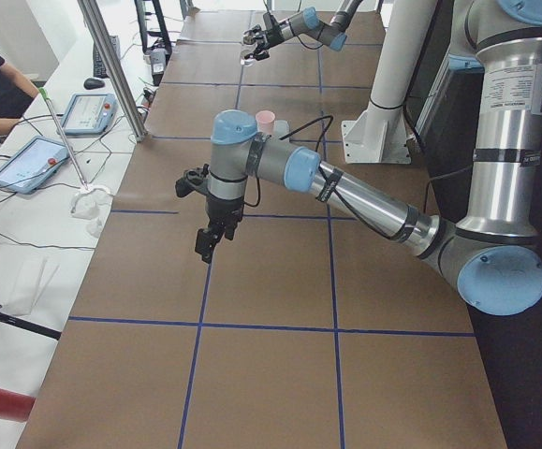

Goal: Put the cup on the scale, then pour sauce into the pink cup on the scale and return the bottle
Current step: 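Lift the glass bottle with the right gripper, then move the bottle over the pink cup and tilt the spout down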

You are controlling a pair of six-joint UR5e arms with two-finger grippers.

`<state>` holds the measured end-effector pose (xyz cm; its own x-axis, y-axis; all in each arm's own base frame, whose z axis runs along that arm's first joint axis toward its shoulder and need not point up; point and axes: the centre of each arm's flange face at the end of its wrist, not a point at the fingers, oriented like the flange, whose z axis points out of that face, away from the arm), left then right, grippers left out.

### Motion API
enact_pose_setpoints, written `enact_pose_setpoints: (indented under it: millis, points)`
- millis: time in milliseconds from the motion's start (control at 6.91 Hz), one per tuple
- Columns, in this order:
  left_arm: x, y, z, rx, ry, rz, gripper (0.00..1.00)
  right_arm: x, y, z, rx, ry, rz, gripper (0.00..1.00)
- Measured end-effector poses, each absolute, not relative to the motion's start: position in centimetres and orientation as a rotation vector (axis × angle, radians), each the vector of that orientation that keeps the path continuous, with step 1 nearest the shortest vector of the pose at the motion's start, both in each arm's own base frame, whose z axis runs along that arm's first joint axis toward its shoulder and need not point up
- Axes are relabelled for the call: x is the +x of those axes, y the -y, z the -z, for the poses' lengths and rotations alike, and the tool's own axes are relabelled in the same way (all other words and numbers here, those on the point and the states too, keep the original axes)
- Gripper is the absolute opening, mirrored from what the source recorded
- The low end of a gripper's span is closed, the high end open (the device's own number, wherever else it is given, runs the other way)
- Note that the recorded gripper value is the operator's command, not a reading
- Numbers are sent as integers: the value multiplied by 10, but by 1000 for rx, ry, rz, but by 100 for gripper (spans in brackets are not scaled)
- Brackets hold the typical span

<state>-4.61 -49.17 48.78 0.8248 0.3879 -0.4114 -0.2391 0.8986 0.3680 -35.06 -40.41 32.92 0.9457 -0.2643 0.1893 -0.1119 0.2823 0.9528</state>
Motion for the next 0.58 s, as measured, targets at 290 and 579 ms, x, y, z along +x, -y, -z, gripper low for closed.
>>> enact_pose_setpoints:
  millis: [290, 579]
  points:
    - [-58, 508, -541, 329, -551, -322, 100, -364, 396, -319, 1331, 204, 173, 0]
    - [-57, 511, -585, 300, -589, -312, 100, -386, 378, -313, 1360, 66, 257, 0]
